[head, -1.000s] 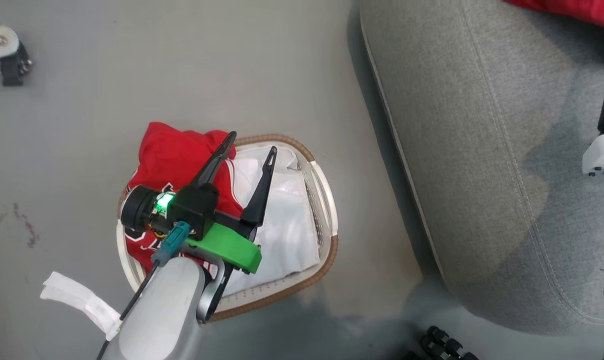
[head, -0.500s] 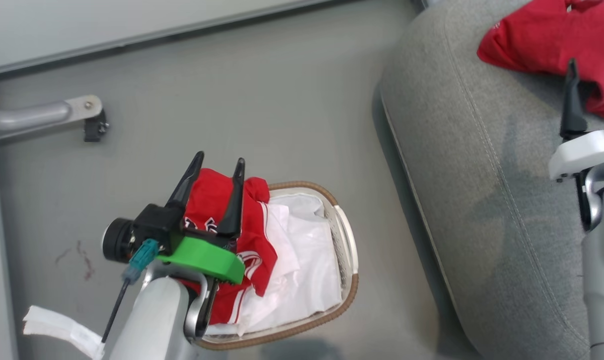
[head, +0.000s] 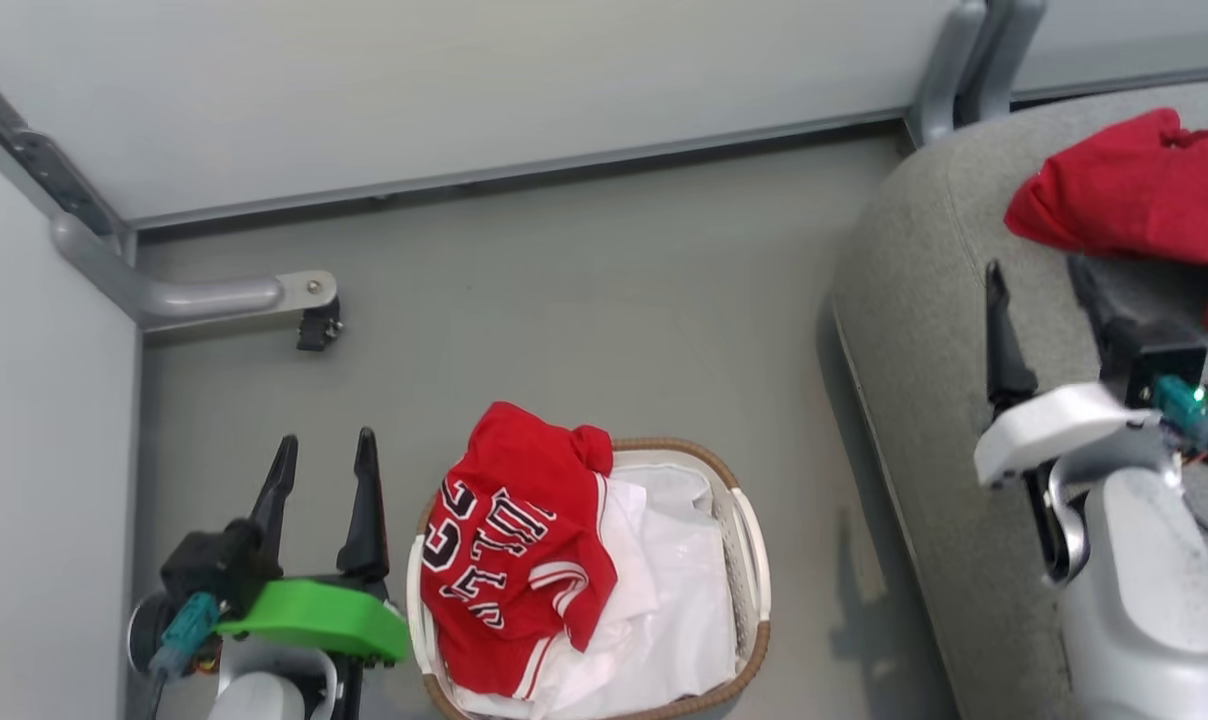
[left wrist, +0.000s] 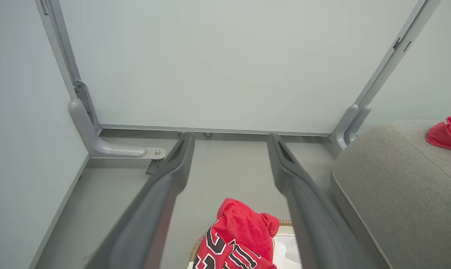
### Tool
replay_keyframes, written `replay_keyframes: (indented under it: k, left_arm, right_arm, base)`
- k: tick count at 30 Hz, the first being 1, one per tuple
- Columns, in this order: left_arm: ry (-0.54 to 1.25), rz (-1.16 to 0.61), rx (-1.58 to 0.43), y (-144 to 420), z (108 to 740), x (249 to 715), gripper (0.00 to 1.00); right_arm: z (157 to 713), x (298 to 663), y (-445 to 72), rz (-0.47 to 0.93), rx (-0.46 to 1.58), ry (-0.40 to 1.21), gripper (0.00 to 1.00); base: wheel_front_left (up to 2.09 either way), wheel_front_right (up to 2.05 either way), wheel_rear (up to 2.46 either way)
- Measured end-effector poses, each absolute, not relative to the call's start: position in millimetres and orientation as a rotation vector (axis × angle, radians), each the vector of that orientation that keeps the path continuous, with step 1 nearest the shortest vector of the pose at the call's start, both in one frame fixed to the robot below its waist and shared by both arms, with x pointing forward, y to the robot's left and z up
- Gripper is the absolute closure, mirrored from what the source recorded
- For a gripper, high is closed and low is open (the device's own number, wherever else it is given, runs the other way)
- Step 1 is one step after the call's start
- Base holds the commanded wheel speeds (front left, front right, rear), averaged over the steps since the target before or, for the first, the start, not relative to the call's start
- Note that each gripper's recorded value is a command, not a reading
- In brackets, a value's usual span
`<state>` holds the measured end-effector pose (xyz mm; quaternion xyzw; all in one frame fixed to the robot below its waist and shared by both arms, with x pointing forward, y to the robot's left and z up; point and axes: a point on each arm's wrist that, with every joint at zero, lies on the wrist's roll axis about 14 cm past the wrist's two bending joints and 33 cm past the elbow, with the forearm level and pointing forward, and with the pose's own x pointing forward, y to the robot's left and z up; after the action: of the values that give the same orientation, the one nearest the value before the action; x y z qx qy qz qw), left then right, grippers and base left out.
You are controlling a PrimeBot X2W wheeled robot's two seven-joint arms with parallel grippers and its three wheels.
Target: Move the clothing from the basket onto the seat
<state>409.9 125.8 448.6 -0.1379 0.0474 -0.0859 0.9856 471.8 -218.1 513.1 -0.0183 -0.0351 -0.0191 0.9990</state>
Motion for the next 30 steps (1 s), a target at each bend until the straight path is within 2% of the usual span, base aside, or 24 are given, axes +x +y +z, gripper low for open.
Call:
replay_keyframes:
  k: [5,11,21,30]
  left_arm:
    - [0.103,-0.113,-0.293,143.5,447.5,388.8,0.0]
    - [0.104,-0.072,-0.301,155.6,447.6,366.5,0.0]
    - [0.088,-0.058,-0.298,160.2,452.6,351.1,0.0]
    - [0.084,-0.071,-0.292,156.6,454.2,349.6,0.0]
  right_arm:
    - [501.5,454.1,-185.4,0.039,0.072,-0.045,0.0]
    - [501.2,434.0,-166.5,0.091,0.102,-0.048,0.0]
    - [487.5,408.7,-163.6,0.094,0.137,-0.009,0.0]
    - [488.6,404.5,-164.9,0.091,0.138,-0.012,0.0]
  base:
    - [0.0,0.0,0.0]
    - [0.0,0.0,0.0]
    - [0.0,0.0,0.0]
    - [0.0,0.0,0.0]
